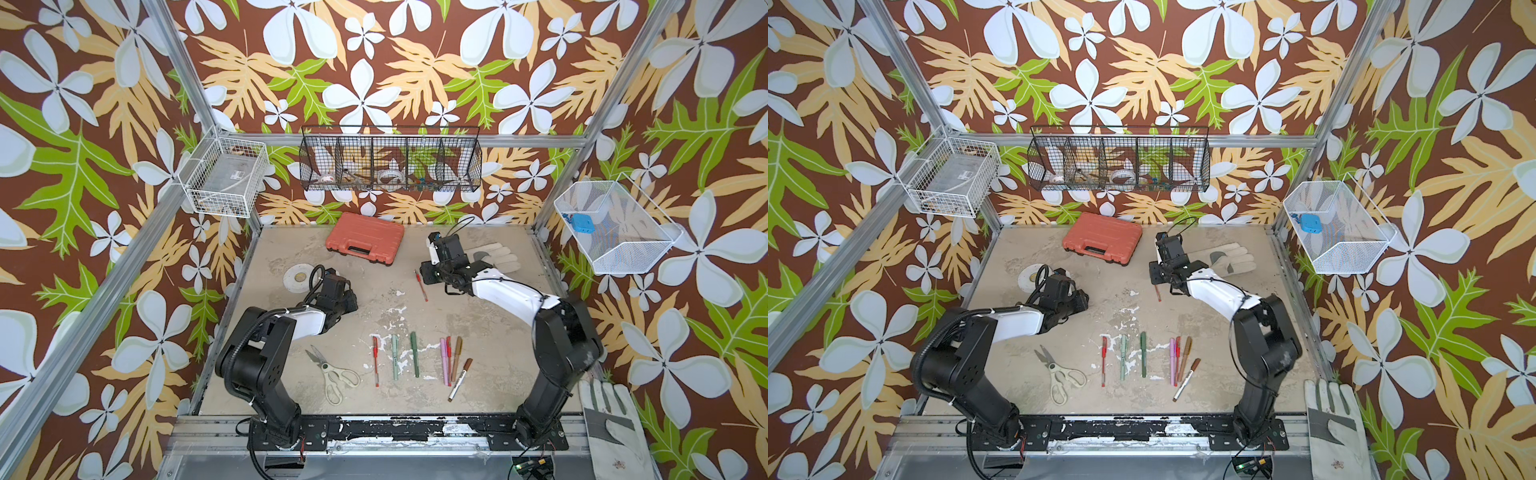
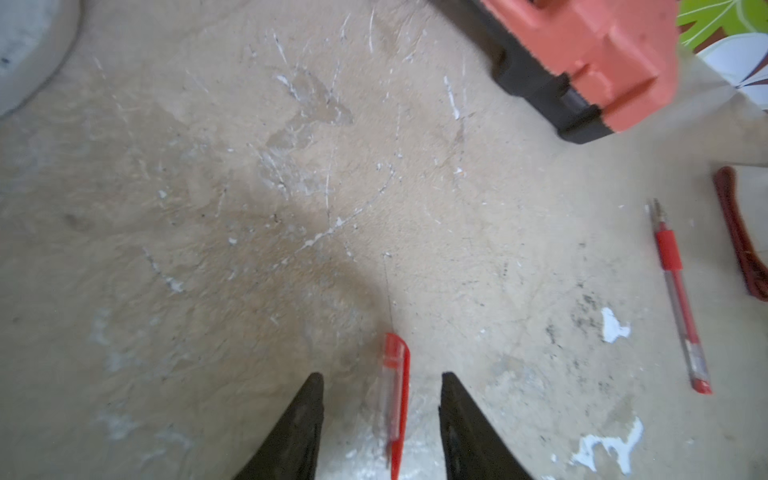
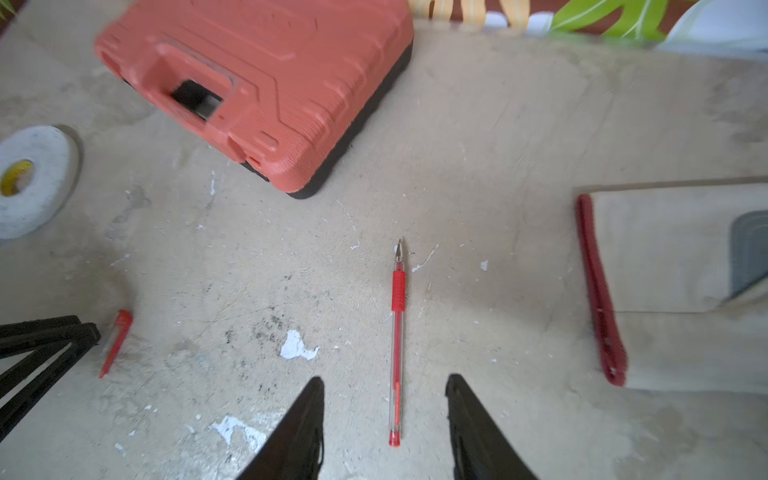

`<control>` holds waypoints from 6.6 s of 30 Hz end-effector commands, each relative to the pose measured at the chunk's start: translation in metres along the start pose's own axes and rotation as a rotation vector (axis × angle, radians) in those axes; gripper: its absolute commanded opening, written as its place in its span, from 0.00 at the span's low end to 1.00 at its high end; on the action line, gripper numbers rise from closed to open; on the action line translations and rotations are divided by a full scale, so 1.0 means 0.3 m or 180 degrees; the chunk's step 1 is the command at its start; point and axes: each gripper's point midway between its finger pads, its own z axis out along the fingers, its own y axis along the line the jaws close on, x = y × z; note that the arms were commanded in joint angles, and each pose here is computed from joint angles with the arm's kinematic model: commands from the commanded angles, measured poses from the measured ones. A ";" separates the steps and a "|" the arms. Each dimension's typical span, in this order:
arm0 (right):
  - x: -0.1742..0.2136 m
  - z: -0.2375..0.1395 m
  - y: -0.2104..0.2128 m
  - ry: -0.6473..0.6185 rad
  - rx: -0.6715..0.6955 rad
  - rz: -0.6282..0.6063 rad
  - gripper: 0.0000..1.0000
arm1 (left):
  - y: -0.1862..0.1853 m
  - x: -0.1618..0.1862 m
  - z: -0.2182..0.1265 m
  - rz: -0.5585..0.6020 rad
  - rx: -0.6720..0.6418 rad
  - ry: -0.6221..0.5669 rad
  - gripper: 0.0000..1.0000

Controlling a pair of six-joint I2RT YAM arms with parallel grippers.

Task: Open the pen caps
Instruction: 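Open both grippers to drop the red pen and its cap on the table, then lower the right gripper onto the pink pen while the left gripper approaches, then lift the pink pen upright with the right gripper while the left gripper rises, then close the left gripper on the pink cap above the right gripper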

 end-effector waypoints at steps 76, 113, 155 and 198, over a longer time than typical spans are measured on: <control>0.867 -0.297 0.099 0.1357 -0.0004 -0.0343 0.30 | -0.564 0.393 -0.456 0.0705 0.2299 0.0478 0.47; 0.918 -0.259 0.105 0.1436 0.0285 -0.0692 0.18 | -0.562 0.402 -0.446 0.0701 0.2291 0.0510 0.46; 0.328 -0.594 0.427 -0.0649 -0.1320 -0.1011 0.08 | -0.605 0.034 -0.820 0.0090 0.3211 -0.0848 0.56; 0.239 -0.708 0.563 -0.1255 -0.2368 -0.1337 0.08 | -0.712 0.027 -0.886 0.0592 0.3672 -0.0924 0.40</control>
